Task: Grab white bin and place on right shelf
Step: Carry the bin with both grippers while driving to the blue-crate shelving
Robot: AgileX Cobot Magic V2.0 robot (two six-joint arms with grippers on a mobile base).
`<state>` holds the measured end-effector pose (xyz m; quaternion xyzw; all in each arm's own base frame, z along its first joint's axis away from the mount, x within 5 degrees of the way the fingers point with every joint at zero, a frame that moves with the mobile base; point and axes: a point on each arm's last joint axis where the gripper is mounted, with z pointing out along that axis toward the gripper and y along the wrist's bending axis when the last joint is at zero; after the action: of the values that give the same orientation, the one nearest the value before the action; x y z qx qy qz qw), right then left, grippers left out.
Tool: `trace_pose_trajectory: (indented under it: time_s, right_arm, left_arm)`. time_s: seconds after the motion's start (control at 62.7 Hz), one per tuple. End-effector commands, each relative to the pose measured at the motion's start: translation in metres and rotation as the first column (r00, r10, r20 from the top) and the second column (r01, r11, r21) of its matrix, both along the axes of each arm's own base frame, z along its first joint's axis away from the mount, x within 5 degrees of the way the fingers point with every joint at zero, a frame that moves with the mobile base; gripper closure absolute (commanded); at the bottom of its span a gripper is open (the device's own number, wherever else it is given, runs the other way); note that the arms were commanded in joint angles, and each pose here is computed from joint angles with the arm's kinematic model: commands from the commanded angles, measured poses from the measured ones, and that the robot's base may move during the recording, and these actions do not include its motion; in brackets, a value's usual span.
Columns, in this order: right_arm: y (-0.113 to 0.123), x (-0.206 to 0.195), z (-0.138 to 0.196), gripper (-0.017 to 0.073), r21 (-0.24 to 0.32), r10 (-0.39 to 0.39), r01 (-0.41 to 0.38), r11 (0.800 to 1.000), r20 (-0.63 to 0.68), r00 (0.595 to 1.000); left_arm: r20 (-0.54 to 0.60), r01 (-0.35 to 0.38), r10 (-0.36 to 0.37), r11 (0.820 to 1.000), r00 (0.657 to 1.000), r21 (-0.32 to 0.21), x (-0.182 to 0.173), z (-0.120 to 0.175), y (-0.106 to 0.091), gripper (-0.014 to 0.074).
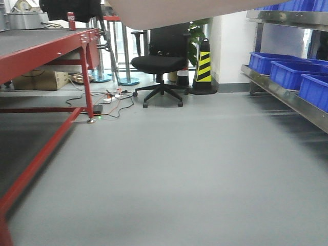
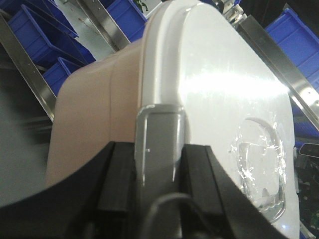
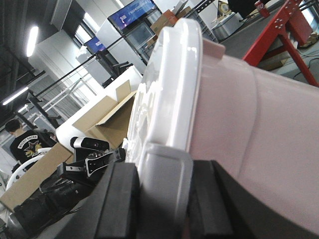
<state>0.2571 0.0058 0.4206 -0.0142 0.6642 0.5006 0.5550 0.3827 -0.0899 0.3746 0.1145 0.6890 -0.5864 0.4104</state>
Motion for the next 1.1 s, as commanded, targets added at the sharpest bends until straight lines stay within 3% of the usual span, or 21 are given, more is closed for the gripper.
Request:
trace_pose_trajectory:
  time_s: [0.0, 1.085]
  right_arm:
    - [0.0195, -0.0282, 0.0300, 0.0368, 0.055, 0.213, -0.224, 0.973, 0.161, 0.964]
    - [0.0185, -0.0266, 0.0296, 0.0368, 0.055, 0.194, -0.204, 0.977, 0.154, 0.969]
  left_arm:
    - [0.135, 0.196, -0.189, 0.979, 0.973, -0.047, -0.0315, 0.0359, -0.0176, 0.0694]
    - [0.134, 0.196, -0.189, 0.979, 0.973, -0.047, -0.0312, 0.0356, -0.0176, 0.0694]
